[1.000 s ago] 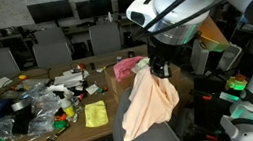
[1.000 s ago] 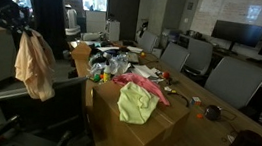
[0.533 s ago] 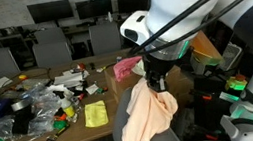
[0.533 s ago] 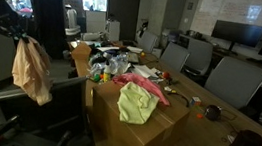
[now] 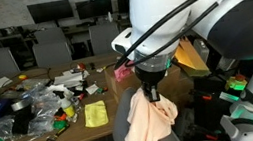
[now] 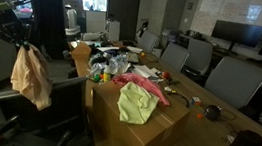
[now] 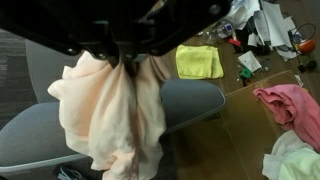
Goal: Pick the clothes on the box and put them on the back rest of the chair
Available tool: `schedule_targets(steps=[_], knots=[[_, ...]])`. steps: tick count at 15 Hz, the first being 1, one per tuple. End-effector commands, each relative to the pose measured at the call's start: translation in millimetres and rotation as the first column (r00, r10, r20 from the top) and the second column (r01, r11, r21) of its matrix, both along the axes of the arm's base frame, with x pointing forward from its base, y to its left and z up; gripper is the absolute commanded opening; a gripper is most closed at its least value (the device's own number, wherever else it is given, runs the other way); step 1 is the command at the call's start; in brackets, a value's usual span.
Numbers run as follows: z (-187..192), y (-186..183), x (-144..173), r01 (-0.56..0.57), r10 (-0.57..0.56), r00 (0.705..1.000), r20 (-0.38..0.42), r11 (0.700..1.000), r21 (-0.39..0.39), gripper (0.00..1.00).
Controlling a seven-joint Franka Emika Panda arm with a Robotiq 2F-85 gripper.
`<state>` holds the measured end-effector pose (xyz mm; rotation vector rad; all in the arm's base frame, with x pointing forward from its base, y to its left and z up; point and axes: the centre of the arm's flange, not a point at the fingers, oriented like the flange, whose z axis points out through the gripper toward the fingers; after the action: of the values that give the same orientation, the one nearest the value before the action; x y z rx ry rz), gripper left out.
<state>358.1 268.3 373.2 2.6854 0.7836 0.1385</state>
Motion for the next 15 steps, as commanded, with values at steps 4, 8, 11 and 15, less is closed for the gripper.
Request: schedule_targets(steps=[4, 8, 11, 15], knots=[[1, -10, 27, 0.093, -0.092, 0.996, -0.007, 0.995, 0.037, 0.02], [-6, -29, 39, 0.151, -0.150, 0.989, -0.017, 0.988, 0.031, 0.02], [-10, -40, 44, 0.187, -0.187, 0.982, -0.027, 0.982, 0.026, 0.02], [-15, -47, 48, 0.220, -0.219, 0.975, -0.039, 0.975, 0.022, 0.32]])
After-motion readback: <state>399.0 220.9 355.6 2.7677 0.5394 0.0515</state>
